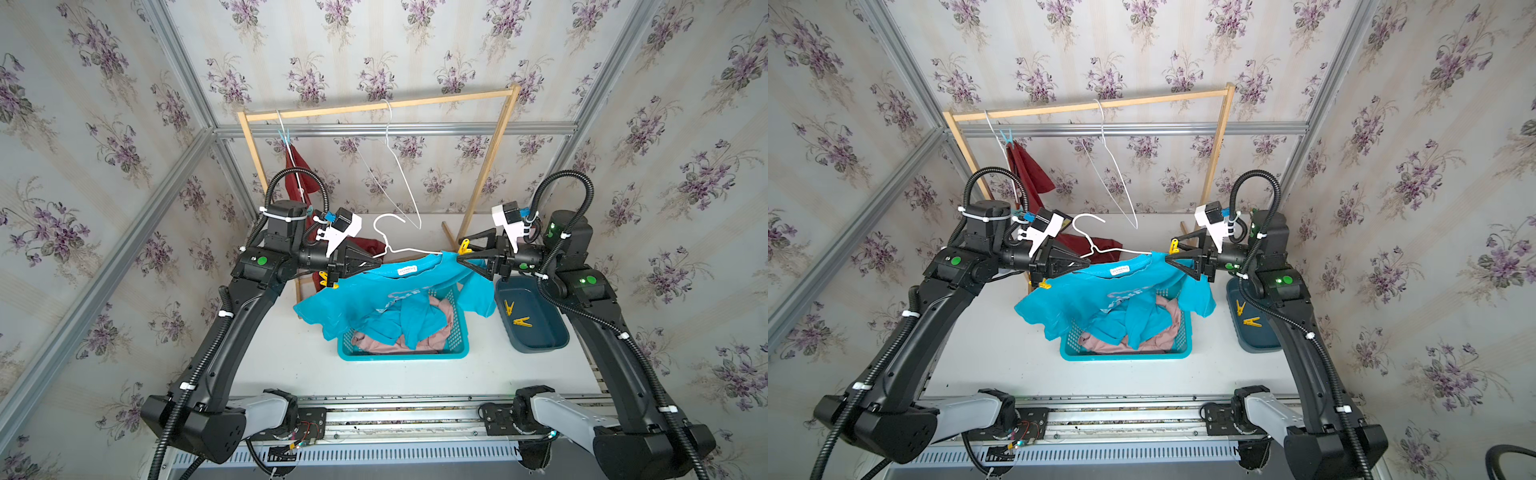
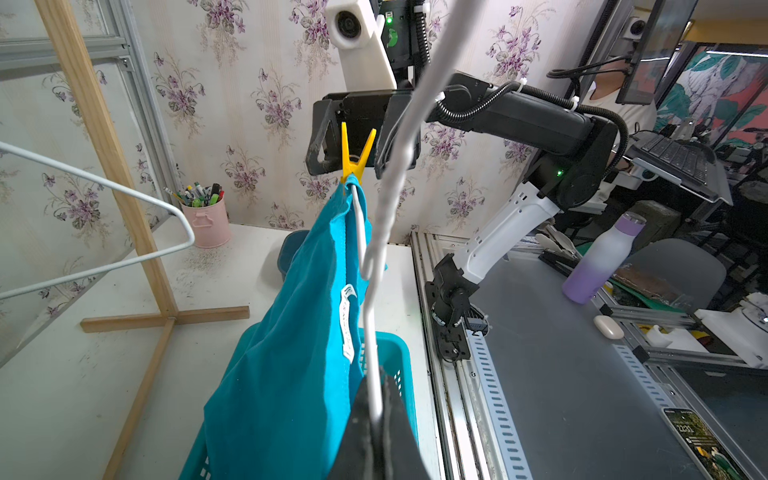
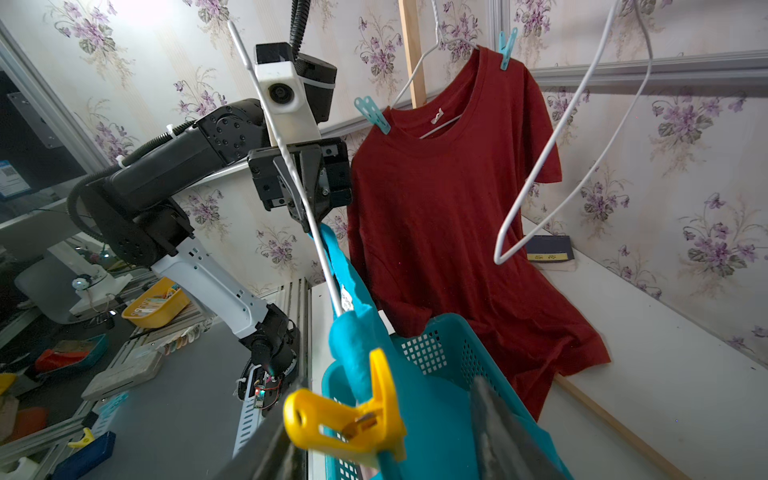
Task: Remove the clothespins securing t-shirts to the hanger
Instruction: Remove the clothespin from the hanger.
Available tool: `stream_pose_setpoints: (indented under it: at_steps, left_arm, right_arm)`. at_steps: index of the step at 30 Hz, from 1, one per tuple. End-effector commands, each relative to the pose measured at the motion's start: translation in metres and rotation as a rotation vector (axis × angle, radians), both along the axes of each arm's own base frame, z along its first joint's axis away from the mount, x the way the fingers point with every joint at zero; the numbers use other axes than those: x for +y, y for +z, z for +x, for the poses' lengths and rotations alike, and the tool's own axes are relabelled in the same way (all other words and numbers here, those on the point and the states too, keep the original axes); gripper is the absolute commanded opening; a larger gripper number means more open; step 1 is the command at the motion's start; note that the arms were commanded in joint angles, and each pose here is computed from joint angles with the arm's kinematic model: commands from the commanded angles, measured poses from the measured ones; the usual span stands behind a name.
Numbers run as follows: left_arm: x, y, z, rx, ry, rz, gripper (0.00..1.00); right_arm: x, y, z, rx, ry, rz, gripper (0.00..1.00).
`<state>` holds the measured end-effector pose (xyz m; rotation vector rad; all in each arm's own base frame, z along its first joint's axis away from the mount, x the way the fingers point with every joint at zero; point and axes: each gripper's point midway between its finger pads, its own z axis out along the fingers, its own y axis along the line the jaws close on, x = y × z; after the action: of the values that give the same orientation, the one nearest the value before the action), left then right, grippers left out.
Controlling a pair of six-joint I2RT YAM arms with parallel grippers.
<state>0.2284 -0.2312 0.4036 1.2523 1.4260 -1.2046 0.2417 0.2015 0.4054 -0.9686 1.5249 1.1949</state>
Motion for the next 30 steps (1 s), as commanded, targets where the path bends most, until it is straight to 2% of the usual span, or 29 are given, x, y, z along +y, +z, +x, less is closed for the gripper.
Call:
stream_pose_setpoints:
  at_steps: [1,19,30]
  left_arm:
    - [-0.001,0.006,-0.006,0.001,-0.048,-0.031,0.0]
    - [-0.002,0.003,0.006,0.002,-0.008,-0.01,0.01]
    - [-0.001,-0.003,0.009,0.02,0.017,0.01,0.0]
  right_arm:
    - [0.002,0.008,-0.007,-0.03,0.052,0.02,0.51]
    - [0.002,0.004,-0.013,-0.042,0.064,0.026,0.0]
    - [-0.01,0.02,-0.003,-0.196,-0.126,0.042,0.0]
